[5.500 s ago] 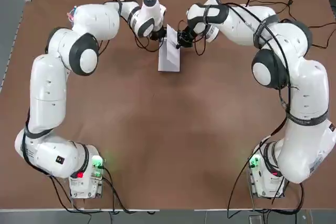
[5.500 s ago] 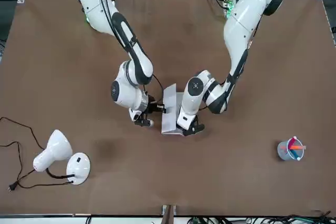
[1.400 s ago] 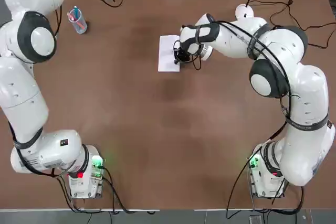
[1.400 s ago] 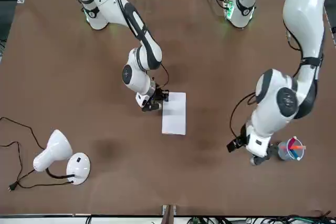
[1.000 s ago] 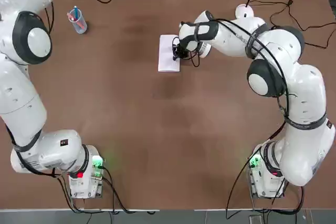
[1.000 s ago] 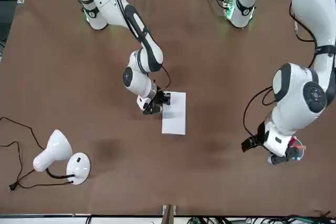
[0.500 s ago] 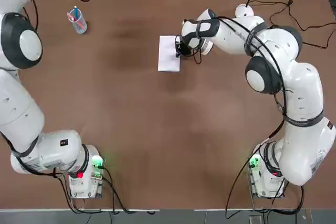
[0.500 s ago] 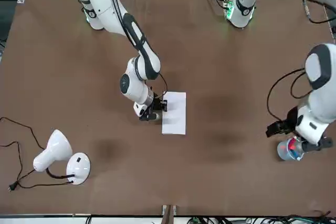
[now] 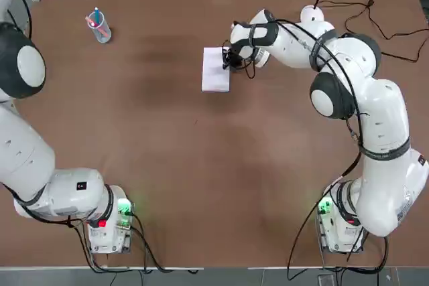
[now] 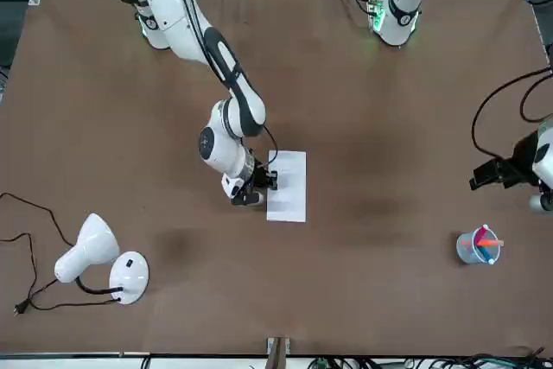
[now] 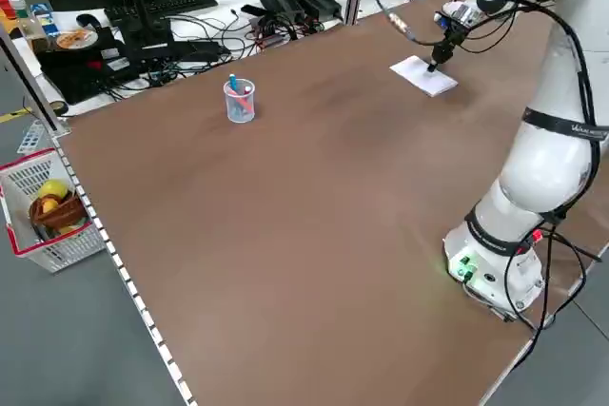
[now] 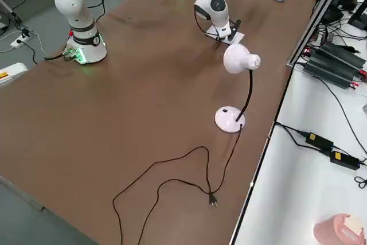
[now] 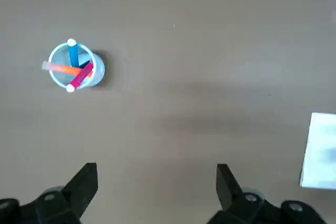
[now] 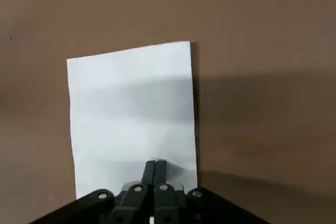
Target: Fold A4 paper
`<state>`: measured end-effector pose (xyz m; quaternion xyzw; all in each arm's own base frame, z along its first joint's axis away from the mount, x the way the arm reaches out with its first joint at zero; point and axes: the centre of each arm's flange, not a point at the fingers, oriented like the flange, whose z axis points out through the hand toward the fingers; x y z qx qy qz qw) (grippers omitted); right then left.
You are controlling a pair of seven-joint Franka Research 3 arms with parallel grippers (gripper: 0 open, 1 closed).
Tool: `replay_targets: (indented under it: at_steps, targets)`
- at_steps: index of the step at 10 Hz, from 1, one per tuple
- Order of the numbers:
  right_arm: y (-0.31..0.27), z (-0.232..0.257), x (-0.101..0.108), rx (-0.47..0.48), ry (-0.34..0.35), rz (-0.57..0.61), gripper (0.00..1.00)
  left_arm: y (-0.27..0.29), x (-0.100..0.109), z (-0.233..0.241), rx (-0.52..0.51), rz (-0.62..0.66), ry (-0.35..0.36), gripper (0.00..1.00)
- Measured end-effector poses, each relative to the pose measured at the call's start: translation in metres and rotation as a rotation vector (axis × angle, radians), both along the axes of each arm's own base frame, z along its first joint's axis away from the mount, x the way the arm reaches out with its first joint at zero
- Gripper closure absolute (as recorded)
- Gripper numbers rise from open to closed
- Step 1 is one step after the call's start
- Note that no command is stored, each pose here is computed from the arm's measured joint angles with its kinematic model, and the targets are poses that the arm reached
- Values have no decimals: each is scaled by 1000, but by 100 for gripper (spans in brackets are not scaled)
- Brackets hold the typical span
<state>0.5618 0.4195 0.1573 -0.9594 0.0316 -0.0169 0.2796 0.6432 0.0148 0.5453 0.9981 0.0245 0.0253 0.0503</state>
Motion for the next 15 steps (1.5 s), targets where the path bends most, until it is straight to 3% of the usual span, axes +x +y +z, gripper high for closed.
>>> replay_targets:
  at_steps: [6,15]
  targets:
    - [-18,6,31,4,-37,-37,99,-33,-41,51,8,-63,56,0]
    - [-15,13,59,36,-79,-52,99,-45,-41,57,78,-18,10,0]
